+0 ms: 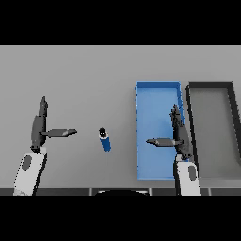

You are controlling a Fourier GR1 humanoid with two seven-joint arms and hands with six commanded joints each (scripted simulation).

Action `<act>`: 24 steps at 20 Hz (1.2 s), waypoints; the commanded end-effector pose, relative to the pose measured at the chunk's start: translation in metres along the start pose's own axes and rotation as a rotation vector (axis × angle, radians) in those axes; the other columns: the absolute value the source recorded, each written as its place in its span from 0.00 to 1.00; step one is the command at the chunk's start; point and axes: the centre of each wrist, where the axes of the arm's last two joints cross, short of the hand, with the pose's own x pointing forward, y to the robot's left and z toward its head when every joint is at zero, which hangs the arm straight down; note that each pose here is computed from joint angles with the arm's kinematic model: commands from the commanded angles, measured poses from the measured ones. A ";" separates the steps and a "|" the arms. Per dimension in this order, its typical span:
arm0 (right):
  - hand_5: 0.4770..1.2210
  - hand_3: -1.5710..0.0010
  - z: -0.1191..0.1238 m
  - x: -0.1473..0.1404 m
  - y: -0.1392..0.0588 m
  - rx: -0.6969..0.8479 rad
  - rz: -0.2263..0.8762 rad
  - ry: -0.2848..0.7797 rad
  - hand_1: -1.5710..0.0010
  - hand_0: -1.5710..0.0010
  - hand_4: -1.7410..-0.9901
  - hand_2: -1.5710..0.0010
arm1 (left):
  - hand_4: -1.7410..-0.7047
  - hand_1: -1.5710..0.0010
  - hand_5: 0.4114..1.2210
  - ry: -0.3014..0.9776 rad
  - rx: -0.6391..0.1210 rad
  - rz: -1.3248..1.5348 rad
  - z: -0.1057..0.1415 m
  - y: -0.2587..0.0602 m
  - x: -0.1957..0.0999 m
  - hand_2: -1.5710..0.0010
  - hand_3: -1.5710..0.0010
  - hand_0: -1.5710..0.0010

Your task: Pick up the blue pipe and place it into the blue bin.

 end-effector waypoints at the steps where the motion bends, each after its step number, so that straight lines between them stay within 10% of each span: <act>1: 0.16 1.00 0.000 0.000 0.000 -0.001 0.000 0.000 1.00 1.00 0.65 1.00 | 0.54 1.00 0.24 -0.005 0.000 0.001 0.000 0.000 0.000 1.00 1.00 1.00; 6: 0.16 1.00 0.000 0.000 -0.001 -0.002 0.003 0.002 1.00 1.00 0.65 1.00 | 0.54 1.00 0.24 -0.010 0.000 0.000 0.000 -0.003 0.002 1.00 1.00 1.00; 10: 0.16 1.00 0.027 0.007 -0.023 0.110 0.265 -0.062 1.00 1.00 0.66 1.00 | 0.53 1.00 0.24 -0.029 -0.294 -0.083 0.012 0.036 -0.010 1.00 1.00 1.00; 24: 0.21 1.00 0.027 0.012 -0.017 0.169 0.282 -0.074 1.00 1.00 0.62 1.00 | 0.52 1.00 0.13 -0.025 -0.755 -0.141 0.041 -0.008 0.006 1.00 1.00 1.00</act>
